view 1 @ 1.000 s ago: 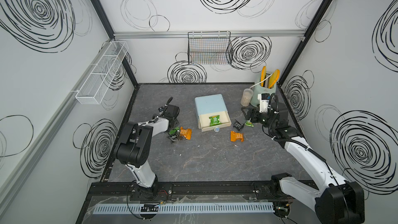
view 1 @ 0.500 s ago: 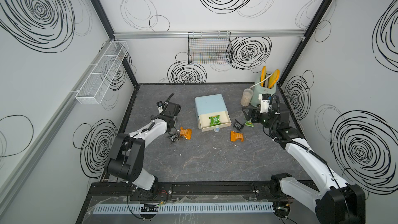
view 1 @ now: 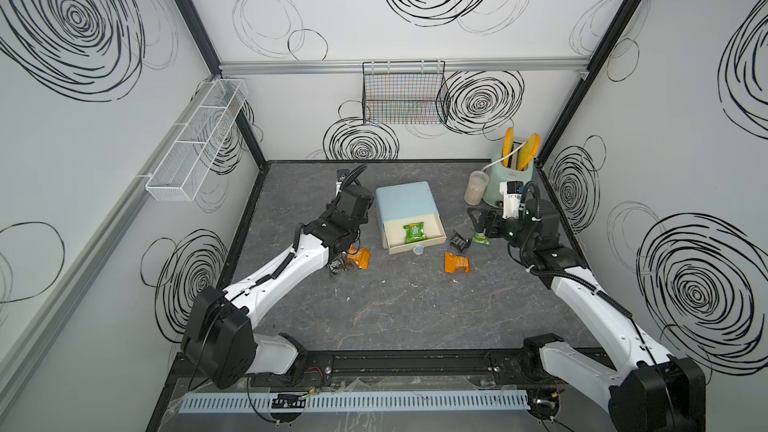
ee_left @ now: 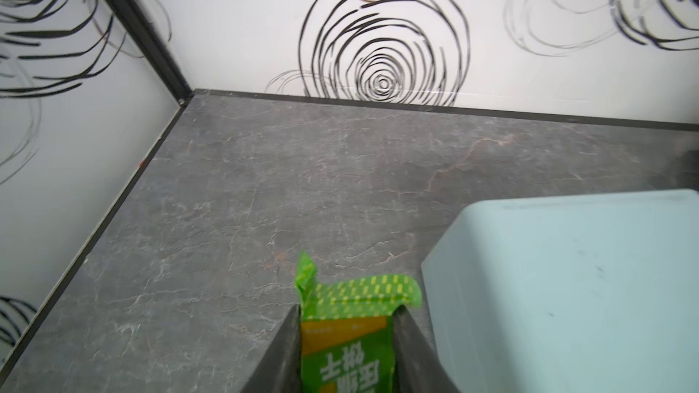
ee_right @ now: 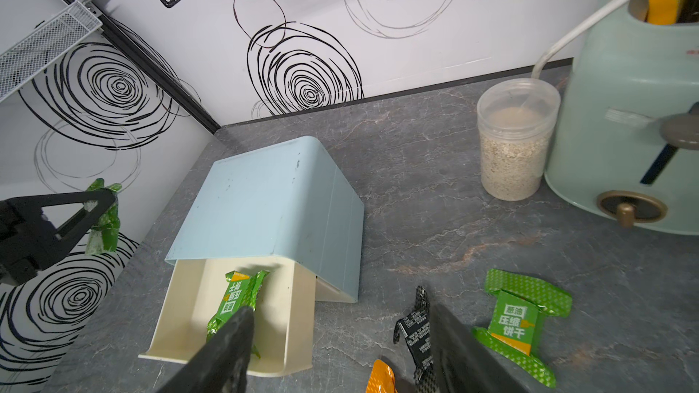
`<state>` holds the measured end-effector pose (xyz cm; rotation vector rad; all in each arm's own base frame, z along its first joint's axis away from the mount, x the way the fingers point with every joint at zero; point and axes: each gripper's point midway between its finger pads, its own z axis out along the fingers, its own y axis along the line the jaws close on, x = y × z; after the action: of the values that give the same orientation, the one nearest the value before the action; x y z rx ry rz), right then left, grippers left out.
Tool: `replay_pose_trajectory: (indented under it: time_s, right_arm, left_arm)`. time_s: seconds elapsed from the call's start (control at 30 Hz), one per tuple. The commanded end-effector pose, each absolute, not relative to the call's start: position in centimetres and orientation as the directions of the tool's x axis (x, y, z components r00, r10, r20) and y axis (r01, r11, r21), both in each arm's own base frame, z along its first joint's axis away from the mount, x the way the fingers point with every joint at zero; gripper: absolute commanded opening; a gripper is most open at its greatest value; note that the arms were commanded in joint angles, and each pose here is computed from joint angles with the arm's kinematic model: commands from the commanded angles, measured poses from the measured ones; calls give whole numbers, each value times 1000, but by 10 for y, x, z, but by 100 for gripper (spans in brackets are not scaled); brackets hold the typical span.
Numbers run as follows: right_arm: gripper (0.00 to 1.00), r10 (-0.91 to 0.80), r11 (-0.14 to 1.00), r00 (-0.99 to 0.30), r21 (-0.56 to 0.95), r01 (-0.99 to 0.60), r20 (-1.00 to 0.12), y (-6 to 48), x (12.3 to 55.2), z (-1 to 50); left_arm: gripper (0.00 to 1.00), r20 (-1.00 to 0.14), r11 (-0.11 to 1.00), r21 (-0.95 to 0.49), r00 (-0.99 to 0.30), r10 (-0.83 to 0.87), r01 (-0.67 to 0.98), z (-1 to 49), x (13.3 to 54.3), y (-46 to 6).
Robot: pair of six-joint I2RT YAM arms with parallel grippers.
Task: Place the cookies into the drawer by color
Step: Place the cookie in the drawer.
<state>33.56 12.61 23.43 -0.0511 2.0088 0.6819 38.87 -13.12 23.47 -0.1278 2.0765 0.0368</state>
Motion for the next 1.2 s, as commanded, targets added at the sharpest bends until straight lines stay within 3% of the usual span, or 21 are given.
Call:
replay_pose_trajectory:
  time_s: [0.0,0.2,0.33,1.17]
  right_arm:
    - [75,232,846,-520,435,-309,-822,124,331,235]
    - [75,232,848,-519,433,-307,-823,123,331,234]
    - [75,233,847,-519,433,-307,-823,123,330,234]
    - [75,235,856,-519,428,-290,-822,118,329,230]
  left_arm:
    - [10,-891,990,-99,-453,-43,100,268,390,-171]
    - [13,-860,919,-217,-510,-20,329,278,372,-224]
    - [16,-842,887,-247,-540,2,389,275,363,-244]
    - [19,-741,868,-47,-600,302,495,202,355,-301]
